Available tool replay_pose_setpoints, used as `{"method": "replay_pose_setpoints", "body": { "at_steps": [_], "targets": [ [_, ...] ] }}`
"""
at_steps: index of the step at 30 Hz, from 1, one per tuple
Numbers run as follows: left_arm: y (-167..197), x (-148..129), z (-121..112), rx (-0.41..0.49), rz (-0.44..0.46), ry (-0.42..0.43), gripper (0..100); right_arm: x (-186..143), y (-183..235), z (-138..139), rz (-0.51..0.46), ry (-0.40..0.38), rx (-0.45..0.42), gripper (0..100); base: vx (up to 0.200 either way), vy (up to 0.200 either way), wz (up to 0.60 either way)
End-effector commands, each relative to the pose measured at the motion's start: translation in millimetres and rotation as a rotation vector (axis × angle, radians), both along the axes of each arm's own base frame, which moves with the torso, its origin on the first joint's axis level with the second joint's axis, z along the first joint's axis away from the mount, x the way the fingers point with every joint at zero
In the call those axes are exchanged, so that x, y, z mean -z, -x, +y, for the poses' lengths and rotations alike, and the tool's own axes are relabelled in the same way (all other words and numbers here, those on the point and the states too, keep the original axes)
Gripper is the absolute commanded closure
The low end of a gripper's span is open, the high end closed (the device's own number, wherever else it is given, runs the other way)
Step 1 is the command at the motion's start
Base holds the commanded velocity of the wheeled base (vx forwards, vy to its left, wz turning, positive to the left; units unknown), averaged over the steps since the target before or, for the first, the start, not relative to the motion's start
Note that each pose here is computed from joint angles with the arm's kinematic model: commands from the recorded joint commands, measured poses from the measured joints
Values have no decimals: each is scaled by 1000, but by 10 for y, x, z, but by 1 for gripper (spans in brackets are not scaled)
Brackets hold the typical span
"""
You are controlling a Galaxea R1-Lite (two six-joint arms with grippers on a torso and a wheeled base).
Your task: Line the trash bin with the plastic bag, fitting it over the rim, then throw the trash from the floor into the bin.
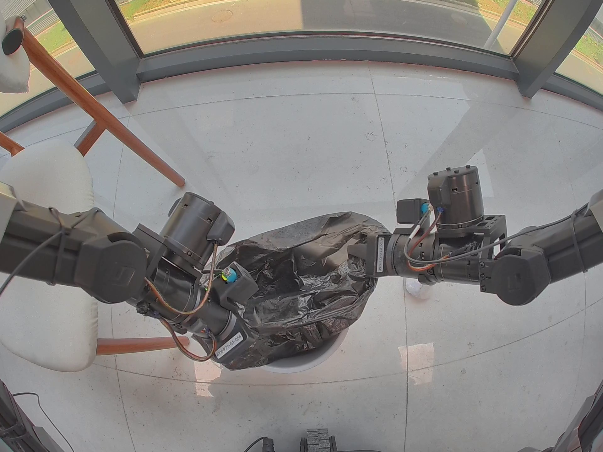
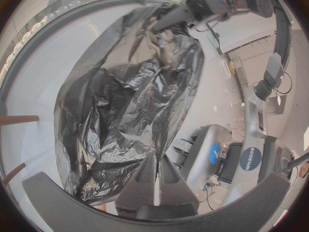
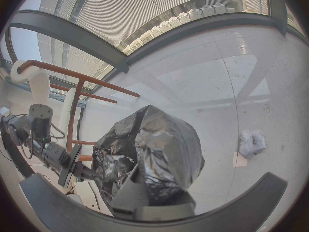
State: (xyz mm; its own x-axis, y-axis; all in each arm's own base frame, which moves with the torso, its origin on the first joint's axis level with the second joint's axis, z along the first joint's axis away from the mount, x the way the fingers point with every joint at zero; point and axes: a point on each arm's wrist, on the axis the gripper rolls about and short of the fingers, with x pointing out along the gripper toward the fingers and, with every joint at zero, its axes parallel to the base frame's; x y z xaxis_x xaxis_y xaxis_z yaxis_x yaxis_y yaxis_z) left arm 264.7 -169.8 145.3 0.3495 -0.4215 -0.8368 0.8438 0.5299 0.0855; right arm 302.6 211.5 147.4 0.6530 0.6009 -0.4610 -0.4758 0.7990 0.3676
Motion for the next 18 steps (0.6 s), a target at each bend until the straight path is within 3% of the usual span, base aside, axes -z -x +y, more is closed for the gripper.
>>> {"method": "replay_pose_setpoints", "body": {
  "at_steps": [1,6,10,14,18],
  "targets": [
    [420,-354,-101,47,9,41,100,-1,-3,191,3,-28,-40,100,0,0,0],
    [739,-232,-335,52,123,32,100,253,-21,175,70,8,-26,100,0,0,0],
    [800,9,-452,75,185,-31,100,372,-26,88,102,34,-18,100,0,0,0],
    [789,115,-537,82,195,-39,100,415,16,37,124,33,-60,100,0,0,0],
    [712,136,-556,55,173,-43,100,519,14,-139,123,92,-71,100,0,0,0]
  ]
}}
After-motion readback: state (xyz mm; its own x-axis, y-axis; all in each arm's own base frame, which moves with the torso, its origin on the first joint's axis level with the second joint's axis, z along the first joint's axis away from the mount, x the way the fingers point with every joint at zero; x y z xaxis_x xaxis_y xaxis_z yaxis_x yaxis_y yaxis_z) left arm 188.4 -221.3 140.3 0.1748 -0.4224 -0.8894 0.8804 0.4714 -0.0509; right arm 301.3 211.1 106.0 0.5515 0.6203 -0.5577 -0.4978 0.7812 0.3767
